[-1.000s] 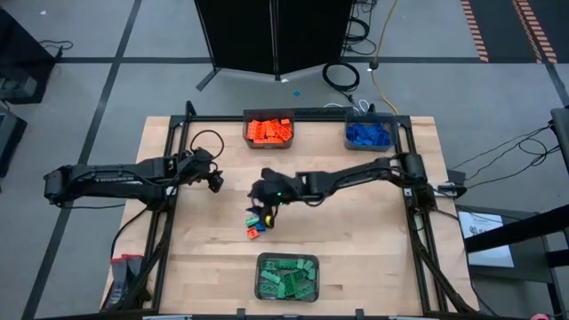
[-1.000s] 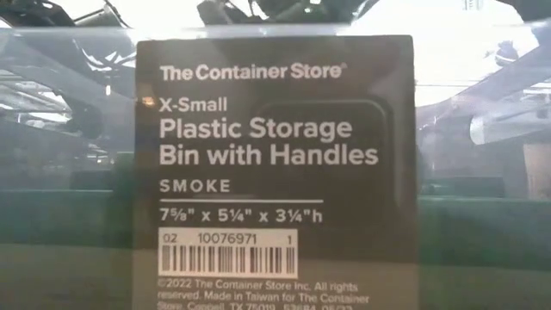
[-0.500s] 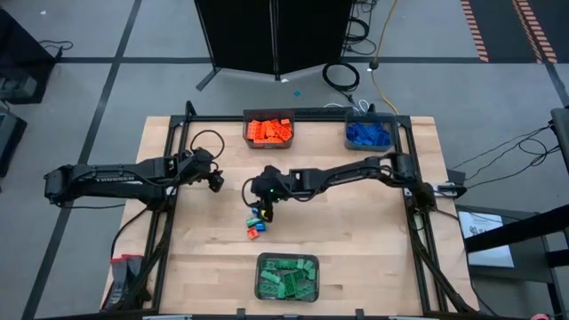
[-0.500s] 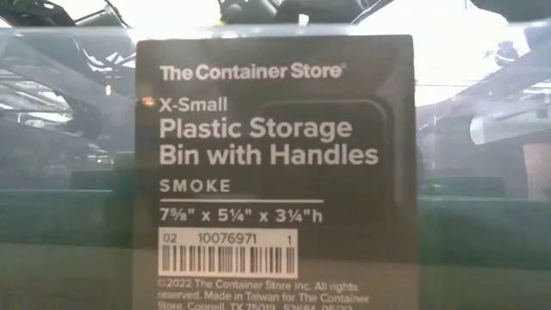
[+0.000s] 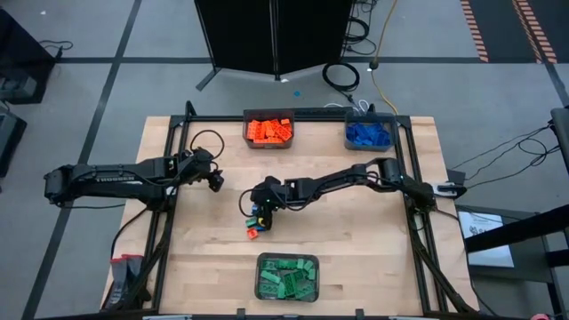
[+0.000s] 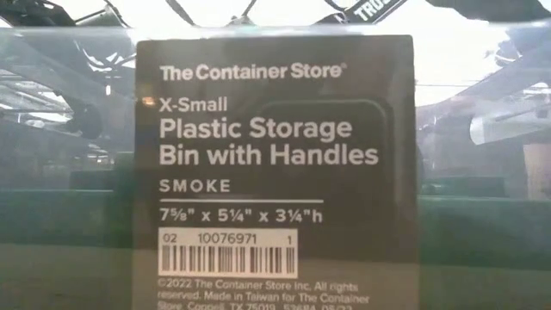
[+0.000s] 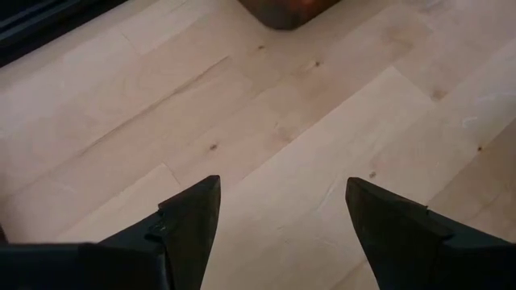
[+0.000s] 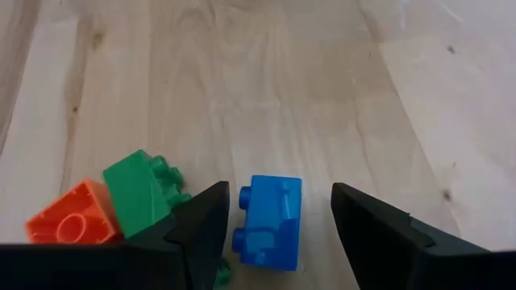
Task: Sort blocks
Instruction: Put the blue game piece into the top right black bin
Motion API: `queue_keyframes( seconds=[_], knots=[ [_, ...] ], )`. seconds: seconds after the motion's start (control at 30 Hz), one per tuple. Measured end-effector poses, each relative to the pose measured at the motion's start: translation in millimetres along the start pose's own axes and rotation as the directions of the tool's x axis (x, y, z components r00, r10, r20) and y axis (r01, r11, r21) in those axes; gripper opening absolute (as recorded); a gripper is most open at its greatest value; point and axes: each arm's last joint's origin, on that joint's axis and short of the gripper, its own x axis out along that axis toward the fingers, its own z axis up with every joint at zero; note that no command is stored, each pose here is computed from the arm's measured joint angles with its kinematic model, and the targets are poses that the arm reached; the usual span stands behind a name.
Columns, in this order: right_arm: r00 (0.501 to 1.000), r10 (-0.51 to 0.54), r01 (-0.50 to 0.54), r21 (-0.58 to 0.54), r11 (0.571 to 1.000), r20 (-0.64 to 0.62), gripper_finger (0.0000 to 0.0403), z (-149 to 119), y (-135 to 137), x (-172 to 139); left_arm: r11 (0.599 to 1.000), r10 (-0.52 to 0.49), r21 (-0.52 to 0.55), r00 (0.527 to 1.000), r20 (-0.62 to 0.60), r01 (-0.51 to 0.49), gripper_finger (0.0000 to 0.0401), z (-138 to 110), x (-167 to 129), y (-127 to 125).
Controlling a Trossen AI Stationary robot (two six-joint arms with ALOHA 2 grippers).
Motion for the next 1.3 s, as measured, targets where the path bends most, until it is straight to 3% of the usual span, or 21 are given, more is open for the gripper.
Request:
queue_keyframes(
  seconds=[0.17,0.33,0.37,0.63,0.77,0.9,1.03,1.13,1.3],
  knots=[
    [1.000,-0.031,0.031,0.010,0.999,0.001,0.0196,-1.7,-1.3,2.3,1.000,0.000,0.001,1.000,0.000,0.000,0.0270,0.0,0.0,0.0],
    [0.998,-0.048,0.049,0.026,0.998,-0.048,0.0078,-6.4,-8.3,3.9,1.000,0.007,0.001,1.000,0.004,-0.007,0.0270,0.1,0.0,0.2],
    [0.997,-0.053,0.055,0.028,0.998,-0.060,0.0070,-6.9,-9.7,3.5,1.000,0.007,0.001,1.000,0.004,-0.007,0.0270,0.1,0.0,0.2],
    [0.995,-0.085,0.088,0.042,0.995,-0.053,0.0071,8.3,-16.6,-19.8,1.000,0.007,0.003,1.000,0.004,-0.007,0.0270,0.0,0.0,0.2],
    [0.991,-0.133,0.132,0.045,0.990,0.016,0.0071,40.4,-29.5,-64.8,1.000,0.008,0.006,1.000,0.004,-0.008,0.0270,0.1,0.0,0.2],
    [0.969,-0.245,0.245,0.005,0.969,-0.029,0.0071,50.5,-47.1,-107.9,1.000,0.010,0.008,1.000,0.005,-0.010,0.0270,0.1,0.0,0.3],
    [0.925,-0.379,0.379,0.001,0.925,-0.024,0.0071,46.9,-67.6,-159.1,1.000,0.024,0.011,1.000,0.008,-0.024,0.0270,0.1,0.5,0.5],
    [0.890,-0.447,0.454,0.086,0.887,-0.089,0.0071,14.3,-89.9,-186.0,0.999,0.031,0.011,1.000,0.007,-0.031,0.0270,0.1,1.4,0.3],
    [0.798,-0.586,0.598,0.323,0.734,-0.145,0.0071,-55.8,-117.6,-234.7,0.999,0.036,0.016,0.999,-0.001,-0.036,0.0270,-0.5,2.3,0.2]
  ],
)
